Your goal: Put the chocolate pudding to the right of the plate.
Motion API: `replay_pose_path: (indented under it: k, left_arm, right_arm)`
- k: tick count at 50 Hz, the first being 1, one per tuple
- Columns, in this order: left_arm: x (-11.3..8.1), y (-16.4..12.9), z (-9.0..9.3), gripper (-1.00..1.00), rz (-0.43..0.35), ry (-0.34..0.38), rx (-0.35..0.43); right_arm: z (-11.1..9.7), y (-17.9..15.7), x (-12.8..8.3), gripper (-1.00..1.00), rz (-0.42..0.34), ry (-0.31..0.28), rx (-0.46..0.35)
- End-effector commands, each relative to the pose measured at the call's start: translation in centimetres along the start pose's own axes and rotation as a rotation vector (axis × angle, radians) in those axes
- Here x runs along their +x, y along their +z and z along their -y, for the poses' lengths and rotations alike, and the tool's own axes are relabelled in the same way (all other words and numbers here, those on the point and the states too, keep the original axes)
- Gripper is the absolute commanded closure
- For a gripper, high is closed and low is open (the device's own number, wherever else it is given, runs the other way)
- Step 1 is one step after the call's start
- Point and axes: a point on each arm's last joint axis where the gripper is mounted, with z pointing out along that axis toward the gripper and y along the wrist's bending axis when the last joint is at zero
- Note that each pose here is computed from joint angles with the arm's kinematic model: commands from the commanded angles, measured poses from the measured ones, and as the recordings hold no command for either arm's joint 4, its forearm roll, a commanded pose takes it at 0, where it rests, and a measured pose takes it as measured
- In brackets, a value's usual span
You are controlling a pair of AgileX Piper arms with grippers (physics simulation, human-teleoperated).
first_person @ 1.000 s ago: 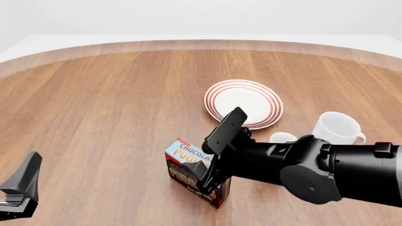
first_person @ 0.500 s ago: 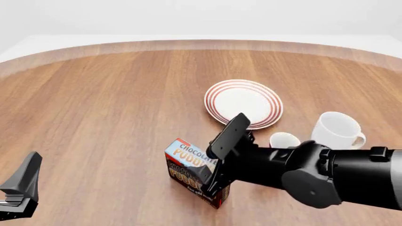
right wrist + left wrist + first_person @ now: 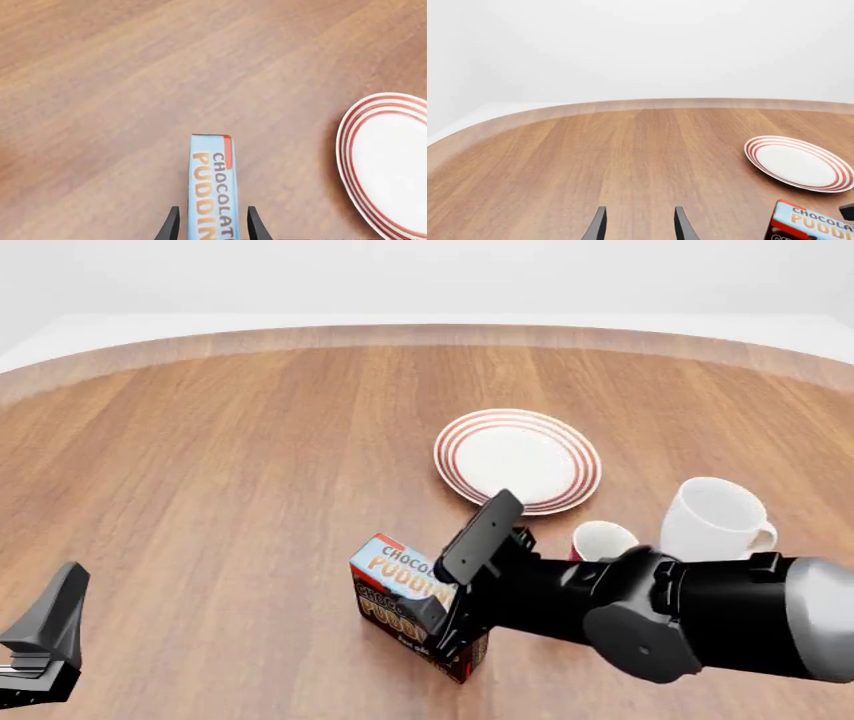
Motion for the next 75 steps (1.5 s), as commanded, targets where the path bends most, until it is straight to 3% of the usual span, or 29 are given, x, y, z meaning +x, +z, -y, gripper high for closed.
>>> replay_pose_path:
  k: [1,19,20,38,51,55,64,71,75]
  left_arm:
    - [0.0,0.0,0.0,-1.0,0.0,0.0,0.0]
    - [0.0,0.0,0.0,-1.0,0.0,0.0,0.0]
    - [0.0,0.0,0.0,-1.0,0.0,0.0,0.0]
    - [0.0,0.0,0.0,-1.0,0.0,0.0,0.0]
    - [0.0,0.0,0.0,-1.0,0.0,0.0,0.0]
    - [0.0,0.0,0.0,-1.0,0.0,0.0,0.0]
    - [0.0,0.0,0.0,-1.0,0.0,0.0,0.0]
    - [0.0,0.0,0.0,-1.0,0.0,0.0,0.0]
    - [0.0,0.0,0.0,-1.0,0.0,0.0,0.0]
  right_arm:
    - [0.2,0.5,0.5,-1.0,-0.009,0.006,0.006]
    - [0.3,1.4,1.3,-1.0,-0.025,0.016,0.011]
    - [0.4,1.5,1.3,1.0,-0.025,0.013,0.013]
    - [0.3,0.9,1.0,1.0,-0.019,-0.003,0.01]
    - [0.5,-1.1,-1.3,1.0,0.056,-0.042,0.017]
    - [0.9,-2.4,-2.7,1.0,0.093,-0.047,0.03]
    - [3.1,-5.8,-8.8,1.0,0.251,-0.074,0.105]
    - [4.8,-7.0,-13.4,1.0,0.312,-0.092,0.152]
    - [6.7,-8.0,-17.0,1.0,0.343,-0.109,0.205]
